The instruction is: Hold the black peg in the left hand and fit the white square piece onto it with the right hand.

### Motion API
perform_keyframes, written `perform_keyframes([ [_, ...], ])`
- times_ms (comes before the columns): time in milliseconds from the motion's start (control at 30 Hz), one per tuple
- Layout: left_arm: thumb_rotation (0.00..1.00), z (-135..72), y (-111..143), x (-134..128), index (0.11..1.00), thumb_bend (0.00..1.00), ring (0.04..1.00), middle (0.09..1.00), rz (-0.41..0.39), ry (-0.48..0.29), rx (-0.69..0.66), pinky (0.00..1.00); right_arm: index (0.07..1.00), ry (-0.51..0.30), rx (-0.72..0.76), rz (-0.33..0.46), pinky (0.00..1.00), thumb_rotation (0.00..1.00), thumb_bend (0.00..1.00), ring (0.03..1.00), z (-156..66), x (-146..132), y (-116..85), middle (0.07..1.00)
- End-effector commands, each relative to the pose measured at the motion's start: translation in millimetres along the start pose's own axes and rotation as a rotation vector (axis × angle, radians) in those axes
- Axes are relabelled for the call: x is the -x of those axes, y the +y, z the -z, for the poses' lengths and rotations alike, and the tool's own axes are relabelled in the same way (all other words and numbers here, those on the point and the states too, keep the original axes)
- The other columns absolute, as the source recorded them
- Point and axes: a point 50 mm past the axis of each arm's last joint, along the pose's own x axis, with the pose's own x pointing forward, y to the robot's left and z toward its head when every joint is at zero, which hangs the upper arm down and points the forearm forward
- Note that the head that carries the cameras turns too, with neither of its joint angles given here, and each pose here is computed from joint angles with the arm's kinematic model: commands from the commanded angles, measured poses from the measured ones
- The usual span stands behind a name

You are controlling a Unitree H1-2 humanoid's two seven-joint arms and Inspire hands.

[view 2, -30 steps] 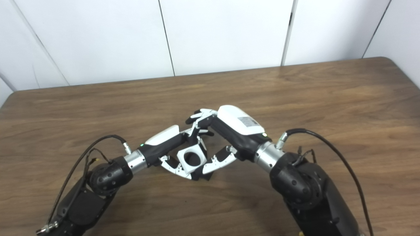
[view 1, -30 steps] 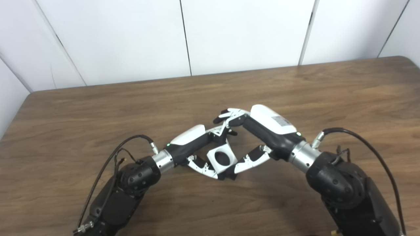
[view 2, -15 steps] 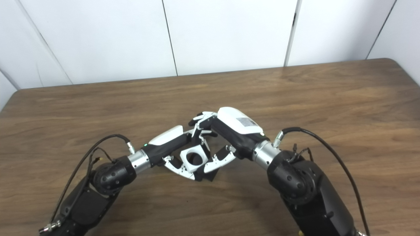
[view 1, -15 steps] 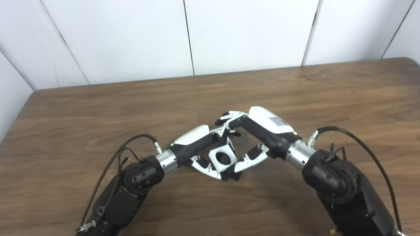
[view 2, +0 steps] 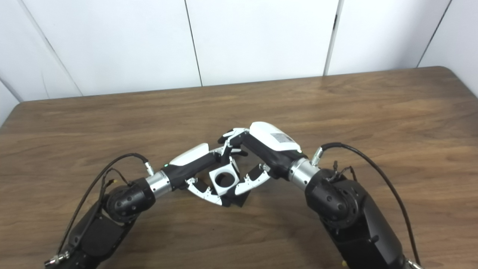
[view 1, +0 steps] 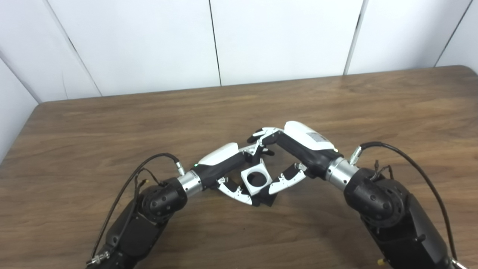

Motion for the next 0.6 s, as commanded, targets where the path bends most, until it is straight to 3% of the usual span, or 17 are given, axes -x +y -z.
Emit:
perform_keyframes([
  [0, 0.07, 10.8, -20.6, 6.4, 0.489, 0.52, 0.986, 0.918, 0.116, 0.075, 0.015, 0.93, 0.479, -0.052, 0.04, 0.045, 0.83, 0.14, 0.52, 0.89, -6.3, -3.6, -16.3, 0.81],
  [567, 0.07, 9.8, -16.7, 6.7, 0.488, 0.52, 0.982, 0.918, 0.108, 0.089, 0.021, 0.92, 0.48, -0.032, 0.045, 0.012, 0.83, 0.14, 0.52, 0.896, -0.8, 4.9, -11.8, 0.815],
])
